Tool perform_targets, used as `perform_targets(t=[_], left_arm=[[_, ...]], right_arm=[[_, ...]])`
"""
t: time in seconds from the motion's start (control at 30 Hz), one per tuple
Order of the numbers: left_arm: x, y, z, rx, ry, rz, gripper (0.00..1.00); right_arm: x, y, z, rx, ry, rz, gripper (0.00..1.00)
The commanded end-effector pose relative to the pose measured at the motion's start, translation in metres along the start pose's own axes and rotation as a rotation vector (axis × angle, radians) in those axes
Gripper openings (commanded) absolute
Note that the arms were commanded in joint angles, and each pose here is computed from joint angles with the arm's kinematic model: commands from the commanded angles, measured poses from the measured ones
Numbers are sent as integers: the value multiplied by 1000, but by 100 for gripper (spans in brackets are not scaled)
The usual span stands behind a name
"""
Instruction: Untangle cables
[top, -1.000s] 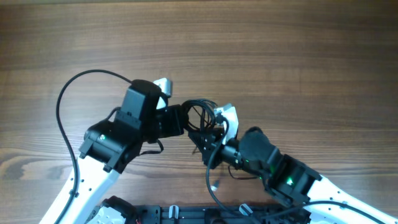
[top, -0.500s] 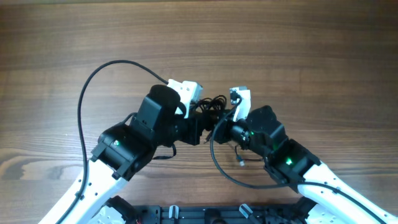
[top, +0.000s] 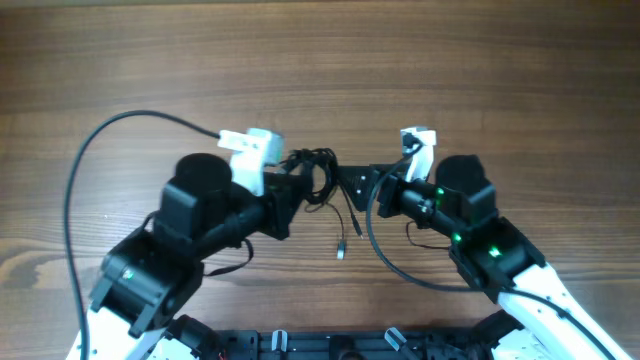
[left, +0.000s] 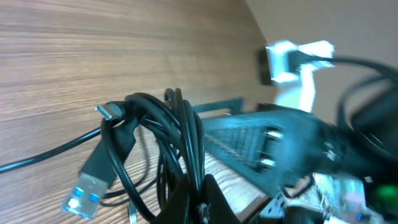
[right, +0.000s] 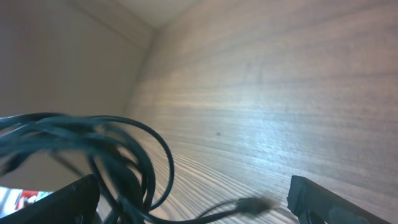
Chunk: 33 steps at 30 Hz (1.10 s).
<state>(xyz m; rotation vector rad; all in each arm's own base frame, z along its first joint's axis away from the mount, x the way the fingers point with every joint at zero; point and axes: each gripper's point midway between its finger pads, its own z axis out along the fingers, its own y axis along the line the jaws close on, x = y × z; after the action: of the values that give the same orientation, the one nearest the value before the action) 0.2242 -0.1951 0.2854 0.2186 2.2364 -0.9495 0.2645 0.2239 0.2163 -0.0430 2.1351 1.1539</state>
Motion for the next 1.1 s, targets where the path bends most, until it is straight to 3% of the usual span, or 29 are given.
perform_targets(t=[0.0,0.07,0.27,0.47,0.5,0.53,0.57,0.6,0.63,0.7,0.87,0.93,1.0,1.03,1.07], left_arm=[[-14,13,-5,-51,-50,-81,4],[-13,13,-4,-51,-46,-80,4],[19,-32,-9,235,107,251,4],[32,-43,0,343,199,219,4],[34,-45,2,367,222,208,4],[37,-47,5,387,242,199,4],[38,-46,8,391,256,190,4],[39,-44,11,386,265,182,4],[39,-42,13,380,270,177,4],[38,-34,19,334,267,169,4],[12,52,21,-173,113,-132,4],[6,74,12,-279,56,-224,4],[2,99,0,-390,-8,-383,24],[2,105,-4,-413,-25,-457,48],[3,108,-5,-423,-33,-505,65]], right_arm=[[-15,24,-22,-73,-66,-132,100],[-18,26,-26,-68,-84,-156,100],[-2,43,-31,-171,-30,-457,96],[20,69,-29,-382,59,-574,91],[21,68,-25,-389,68,-574,86],[21,64,-21,-383,76,-574,74],[22,60,-16,-374,85,-568,52],[22,57,-12,-367,92,-559,22],[23,55,-9,-364,99,-552,7],[24,52,-6,-354,117,-496,4],[4,42,-12,-276,63,-334,4],[-9,31,-15,-218,22,-263,4],[-23,7,-18,-98,-29,-71,4],[-26,-3,-18,-60,-40,7,4],[-27,-11,-18,-25,-46,93,4]])
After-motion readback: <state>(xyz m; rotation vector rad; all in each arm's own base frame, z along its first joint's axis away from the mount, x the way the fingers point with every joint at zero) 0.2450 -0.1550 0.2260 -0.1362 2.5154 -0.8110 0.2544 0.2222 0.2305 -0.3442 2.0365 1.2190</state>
